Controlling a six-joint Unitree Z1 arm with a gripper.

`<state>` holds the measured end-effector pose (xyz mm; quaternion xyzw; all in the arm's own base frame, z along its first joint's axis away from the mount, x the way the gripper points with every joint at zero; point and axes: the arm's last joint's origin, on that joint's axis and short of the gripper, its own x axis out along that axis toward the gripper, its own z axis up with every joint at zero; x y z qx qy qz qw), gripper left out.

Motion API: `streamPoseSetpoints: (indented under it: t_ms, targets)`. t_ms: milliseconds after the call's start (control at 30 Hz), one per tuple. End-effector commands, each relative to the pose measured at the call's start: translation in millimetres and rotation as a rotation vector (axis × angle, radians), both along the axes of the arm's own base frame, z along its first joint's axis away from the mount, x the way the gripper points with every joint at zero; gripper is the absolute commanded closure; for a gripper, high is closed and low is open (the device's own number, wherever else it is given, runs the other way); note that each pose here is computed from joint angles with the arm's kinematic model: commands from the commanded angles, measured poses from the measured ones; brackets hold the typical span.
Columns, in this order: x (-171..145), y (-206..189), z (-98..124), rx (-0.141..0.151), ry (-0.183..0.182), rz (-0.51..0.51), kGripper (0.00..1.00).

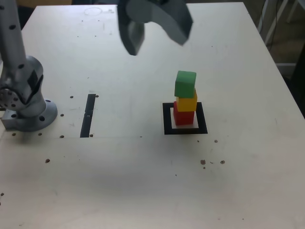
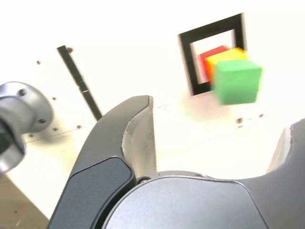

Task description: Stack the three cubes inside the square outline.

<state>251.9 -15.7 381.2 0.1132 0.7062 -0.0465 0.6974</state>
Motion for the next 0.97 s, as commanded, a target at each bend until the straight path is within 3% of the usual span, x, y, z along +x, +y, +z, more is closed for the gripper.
streamPoseSetpoints:
  t_ms: [0,167,367,600,933]
  targets:
    - [-31.4,2.8,11.1,-0.009,-0.048,0.002,0.01]
    - [-74.8,5.9,-10.6,-0.011,-0.011,0.007,0.01]
    - [-115.1,8.2,-56.2,-0.028,0.018,0.020,0.01]
    - [-136.8,7.8,-100.9,-0.067,0.034,0.036,0.01]
    - [-161.2,9.8,-150.5,-0.054,0.133,0.080,0.01]
